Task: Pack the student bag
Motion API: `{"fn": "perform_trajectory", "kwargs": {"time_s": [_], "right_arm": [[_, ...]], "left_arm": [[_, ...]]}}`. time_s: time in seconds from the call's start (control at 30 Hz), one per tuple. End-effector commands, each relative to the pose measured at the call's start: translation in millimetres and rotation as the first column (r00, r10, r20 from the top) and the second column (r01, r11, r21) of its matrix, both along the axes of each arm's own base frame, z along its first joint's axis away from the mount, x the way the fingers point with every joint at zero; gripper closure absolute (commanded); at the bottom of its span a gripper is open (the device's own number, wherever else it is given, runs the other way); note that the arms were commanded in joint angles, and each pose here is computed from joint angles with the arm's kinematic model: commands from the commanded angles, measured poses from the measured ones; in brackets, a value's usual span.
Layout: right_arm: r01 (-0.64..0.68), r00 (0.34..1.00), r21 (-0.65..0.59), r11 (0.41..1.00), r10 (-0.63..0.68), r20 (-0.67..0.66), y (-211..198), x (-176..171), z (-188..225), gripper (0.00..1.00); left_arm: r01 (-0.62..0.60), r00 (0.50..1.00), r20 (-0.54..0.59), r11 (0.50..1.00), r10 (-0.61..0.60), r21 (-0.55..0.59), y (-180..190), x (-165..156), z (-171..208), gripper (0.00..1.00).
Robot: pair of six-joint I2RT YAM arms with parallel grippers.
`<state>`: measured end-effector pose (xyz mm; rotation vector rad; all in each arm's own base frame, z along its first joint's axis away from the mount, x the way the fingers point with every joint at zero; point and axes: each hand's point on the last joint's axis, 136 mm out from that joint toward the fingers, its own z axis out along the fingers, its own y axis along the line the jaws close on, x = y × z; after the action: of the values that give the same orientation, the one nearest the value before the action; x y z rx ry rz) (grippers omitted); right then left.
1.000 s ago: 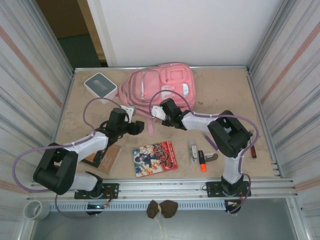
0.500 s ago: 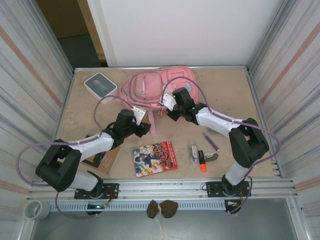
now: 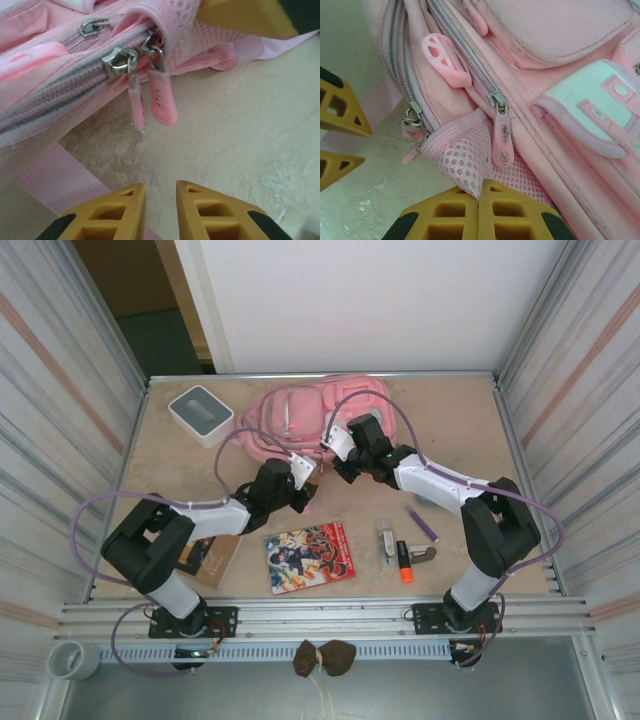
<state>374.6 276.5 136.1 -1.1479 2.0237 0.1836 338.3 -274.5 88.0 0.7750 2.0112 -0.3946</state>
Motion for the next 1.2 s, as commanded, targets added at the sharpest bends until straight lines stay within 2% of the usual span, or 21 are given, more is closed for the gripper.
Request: {"fn": "perform_trajectory", "kwargs": {"time_s": [0.0,0.47,0.93,1.17], "right_arm": [[-0.005,0.997,0.118,0.993,-0.004,0.076,7.8,4.4,50.6,1.00],[-0.016,0.998,0.113,0.993,0.010,0.060,8.1,1.3,43.1,1.00],[-0.032,0.999,0.132,0.991,0.027,0.043,12.0,-2.8,41.5,1.00],[-0.009,0.999,0.102,0.995,0.005,0.036,2.8,-4.0,31.9,1.00]], "left_arm": [[-0.024,0.995,0.098,0.999,0.028,-0.040,-9.1,17.3,22.4,0.79],[0.011,0.993,0.122,0.992,0.004,-0.128,-25.8,25.7,35.9,0.85],[-0.019,0.994,0.099,0.982,0.038,-0.189,-32.6,37.1,37.5,0.85],[-0.027,0.993,0.104,0.977,0.050,-0.212,-32.8,39.5,42.4,0.93]]}}
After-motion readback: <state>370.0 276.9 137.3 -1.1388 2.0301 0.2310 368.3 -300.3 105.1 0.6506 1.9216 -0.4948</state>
